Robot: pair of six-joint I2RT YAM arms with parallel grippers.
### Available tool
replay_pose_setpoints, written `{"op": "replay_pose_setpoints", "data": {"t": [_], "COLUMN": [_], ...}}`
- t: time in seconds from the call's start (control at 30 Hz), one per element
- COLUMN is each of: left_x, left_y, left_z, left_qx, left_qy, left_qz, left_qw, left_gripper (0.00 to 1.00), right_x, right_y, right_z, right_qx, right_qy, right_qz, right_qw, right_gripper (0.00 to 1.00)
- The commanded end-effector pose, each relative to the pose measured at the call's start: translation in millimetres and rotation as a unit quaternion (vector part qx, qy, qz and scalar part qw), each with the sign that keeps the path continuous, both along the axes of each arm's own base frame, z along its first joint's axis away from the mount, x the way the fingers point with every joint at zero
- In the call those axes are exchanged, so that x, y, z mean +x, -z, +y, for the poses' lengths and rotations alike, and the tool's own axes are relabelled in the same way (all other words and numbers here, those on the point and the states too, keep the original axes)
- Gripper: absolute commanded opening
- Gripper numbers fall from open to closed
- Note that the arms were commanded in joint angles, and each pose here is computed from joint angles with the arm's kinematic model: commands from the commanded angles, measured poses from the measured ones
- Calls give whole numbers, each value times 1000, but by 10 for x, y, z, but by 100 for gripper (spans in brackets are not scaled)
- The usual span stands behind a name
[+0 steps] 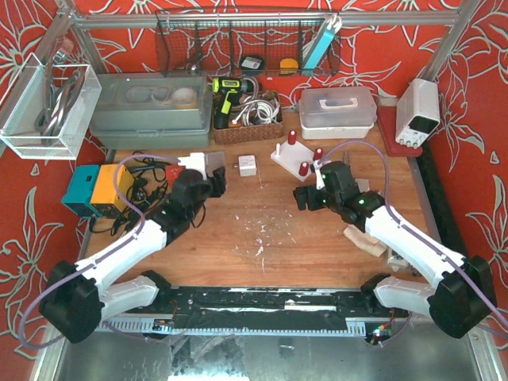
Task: Install the large spring
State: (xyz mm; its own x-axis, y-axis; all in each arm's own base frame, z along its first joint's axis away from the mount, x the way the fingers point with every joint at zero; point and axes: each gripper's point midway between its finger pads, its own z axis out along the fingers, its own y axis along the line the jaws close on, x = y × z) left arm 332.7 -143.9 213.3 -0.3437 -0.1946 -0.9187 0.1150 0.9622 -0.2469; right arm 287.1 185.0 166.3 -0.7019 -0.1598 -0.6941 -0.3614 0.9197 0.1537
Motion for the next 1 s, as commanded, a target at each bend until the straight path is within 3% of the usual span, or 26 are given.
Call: {"op": "replay_pose_setpoints", "data": {"t": [0.0, 0.17, 0.27, 0.57, 0.97], "left_x": [164, 510, 659, 757, 746], "left_y": [164, 462, 623, 1215, 1456], "left_z": [170, 372, 393, 347, 308], "left_qx": [-59, -51, -83, -31, -19], "left_qy": [8, 27, 65, 98, 117], "left_qz": [98, 188, 232, 351, 401], "left_qw": [993, 980, 967, 931, 909], "left_gripper": [59, 40, 32, 28, 32], "right_x": [79, 49, 34, 26, 16], "right_y": [-130, -108, -109, -140, -194], "right_z": [65, 98, 141, 106, 80], "right_qx": [28, 38, 41, 28, 28], "right_qy": [17, 15, 8, 11, 13], "right_qz": [-58, -73, -76, -93, -102], "right_qw": [998, 997, 996, 995, 994], "right_gripper": [99, 99, 99, 99, 99]}}
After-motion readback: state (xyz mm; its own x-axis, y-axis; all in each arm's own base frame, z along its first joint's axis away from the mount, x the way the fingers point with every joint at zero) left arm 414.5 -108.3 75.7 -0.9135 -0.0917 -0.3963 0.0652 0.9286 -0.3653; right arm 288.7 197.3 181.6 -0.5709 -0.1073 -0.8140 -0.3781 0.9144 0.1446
